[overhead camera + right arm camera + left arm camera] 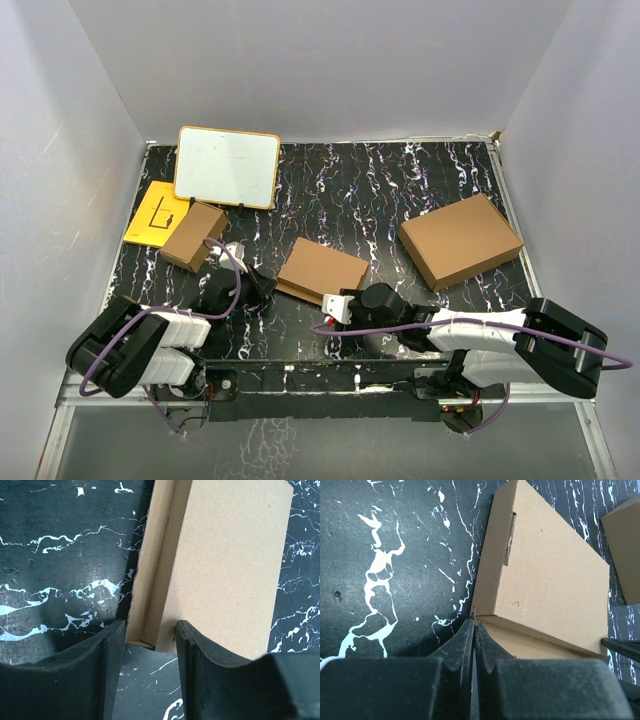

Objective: Fold the paper box

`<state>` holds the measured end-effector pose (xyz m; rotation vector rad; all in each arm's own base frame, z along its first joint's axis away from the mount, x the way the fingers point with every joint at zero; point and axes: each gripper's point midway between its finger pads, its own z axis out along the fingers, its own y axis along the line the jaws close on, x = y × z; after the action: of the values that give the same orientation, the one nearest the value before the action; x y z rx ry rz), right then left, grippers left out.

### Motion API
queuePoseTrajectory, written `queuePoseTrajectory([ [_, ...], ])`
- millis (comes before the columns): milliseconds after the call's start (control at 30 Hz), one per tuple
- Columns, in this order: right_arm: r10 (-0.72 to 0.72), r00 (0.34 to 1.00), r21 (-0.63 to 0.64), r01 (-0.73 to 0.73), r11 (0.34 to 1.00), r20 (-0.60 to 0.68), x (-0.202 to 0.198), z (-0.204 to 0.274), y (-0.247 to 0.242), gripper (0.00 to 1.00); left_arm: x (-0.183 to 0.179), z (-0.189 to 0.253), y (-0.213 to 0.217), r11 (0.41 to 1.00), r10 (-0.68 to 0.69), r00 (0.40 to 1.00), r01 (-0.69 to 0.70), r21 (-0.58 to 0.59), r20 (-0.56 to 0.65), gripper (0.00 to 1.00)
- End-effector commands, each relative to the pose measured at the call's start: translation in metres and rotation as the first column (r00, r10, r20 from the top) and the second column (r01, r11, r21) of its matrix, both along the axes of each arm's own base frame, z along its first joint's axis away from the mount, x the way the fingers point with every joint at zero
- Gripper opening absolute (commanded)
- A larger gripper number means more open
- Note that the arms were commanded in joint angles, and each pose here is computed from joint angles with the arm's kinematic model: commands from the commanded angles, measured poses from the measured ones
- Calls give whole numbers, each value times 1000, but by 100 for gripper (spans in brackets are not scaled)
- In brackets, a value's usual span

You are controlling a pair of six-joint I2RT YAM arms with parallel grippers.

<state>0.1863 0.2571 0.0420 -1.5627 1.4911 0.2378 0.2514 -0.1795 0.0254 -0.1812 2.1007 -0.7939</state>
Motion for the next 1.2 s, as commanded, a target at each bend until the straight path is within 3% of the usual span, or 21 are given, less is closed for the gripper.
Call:
queuePoseTrajectory([
  [0, -12, 999, -2, 12, 1000, -44, -3, -5, 2, 48, -3, 2, -3, 998, -53, 998, 52, 21, 45, 0],
  [400, -33, 998, -14, 32, 999, -52, -2, -8, 0, 48, -9, -2, -11, 988, -148, 986, 145, 53, 75, 0],
  [1167, -38, 997, -9, 38, 999, -63, 4, 0, 11, 47, -13, 7, -6, 974, -203, 961, 179, 138, 186, 0],
])
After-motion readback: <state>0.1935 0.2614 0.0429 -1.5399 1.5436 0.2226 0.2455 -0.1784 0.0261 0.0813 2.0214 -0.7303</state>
